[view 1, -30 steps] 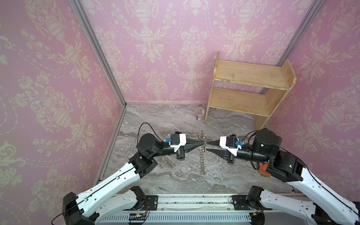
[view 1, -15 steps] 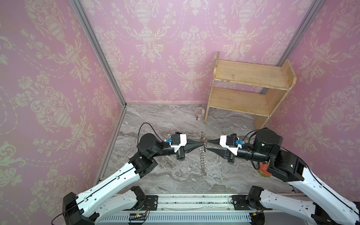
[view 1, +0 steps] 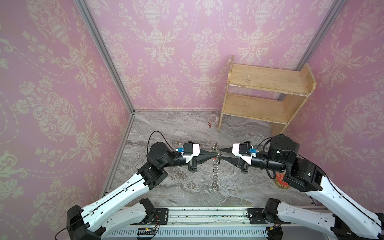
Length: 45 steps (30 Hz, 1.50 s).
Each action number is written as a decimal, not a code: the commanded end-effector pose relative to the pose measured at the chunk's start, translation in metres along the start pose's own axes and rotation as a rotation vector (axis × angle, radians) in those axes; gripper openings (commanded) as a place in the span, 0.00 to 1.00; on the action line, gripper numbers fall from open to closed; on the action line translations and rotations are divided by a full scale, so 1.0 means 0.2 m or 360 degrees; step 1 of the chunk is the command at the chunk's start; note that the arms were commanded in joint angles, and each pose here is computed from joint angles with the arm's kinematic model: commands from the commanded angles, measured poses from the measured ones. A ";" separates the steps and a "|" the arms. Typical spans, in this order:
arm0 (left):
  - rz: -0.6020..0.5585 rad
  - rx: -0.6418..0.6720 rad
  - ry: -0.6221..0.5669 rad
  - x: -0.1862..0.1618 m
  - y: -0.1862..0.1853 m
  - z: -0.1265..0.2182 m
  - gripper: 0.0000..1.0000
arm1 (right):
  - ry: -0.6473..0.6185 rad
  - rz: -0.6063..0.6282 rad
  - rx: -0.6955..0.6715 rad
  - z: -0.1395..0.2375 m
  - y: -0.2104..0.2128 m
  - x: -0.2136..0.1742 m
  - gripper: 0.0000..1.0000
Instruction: Put the keys on the keyring
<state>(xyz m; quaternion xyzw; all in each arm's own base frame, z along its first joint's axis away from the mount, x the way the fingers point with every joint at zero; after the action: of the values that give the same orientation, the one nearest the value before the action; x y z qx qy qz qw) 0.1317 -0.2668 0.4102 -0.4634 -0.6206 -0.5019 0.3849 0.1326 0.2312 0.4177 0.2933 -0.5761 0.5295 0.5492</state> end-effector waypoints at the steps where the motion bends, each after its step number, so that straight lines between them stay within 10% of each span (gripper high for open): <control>1: -0.0071 -0.0017 -0.0063 0.08 -0.01 0.02 0.00 | -0.0029 -0.0008 0.0014 0.02 0.00 0.03 0.25; 32: -0.0017 0.0044 0.0047 0.07 0.01 0.02 0.00 | 0.0082 -0.0100 0.0034 0.02 -0.01 0.02 0.00; 45: 0.0193 -0.0030 0.0610 -0.03 0.01 0.01 0.33 | 0.0346 -0.0127 0.0067 0.05 -0.03 -0.02 0.00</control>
<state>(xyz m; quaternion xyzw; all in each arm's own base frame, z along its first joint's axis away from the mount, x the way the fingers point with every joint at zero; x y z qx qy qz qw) 0.1343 -0.2630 0.4315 -0.4213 -0.5599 -0.5344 0.4728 0.1381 0.2247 0.4070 0.2760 -0.4821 0.5425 0.6301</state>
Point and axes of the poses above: each gripper's point midway between its finger pads, its own z axis back along the fingers, its own y axis along the line the jaws close on, x = y × z, the point moved 4 cm from there along z, back along the fingers, and after that the axes turned 2 degrees about -z, right-handed, at the moved point
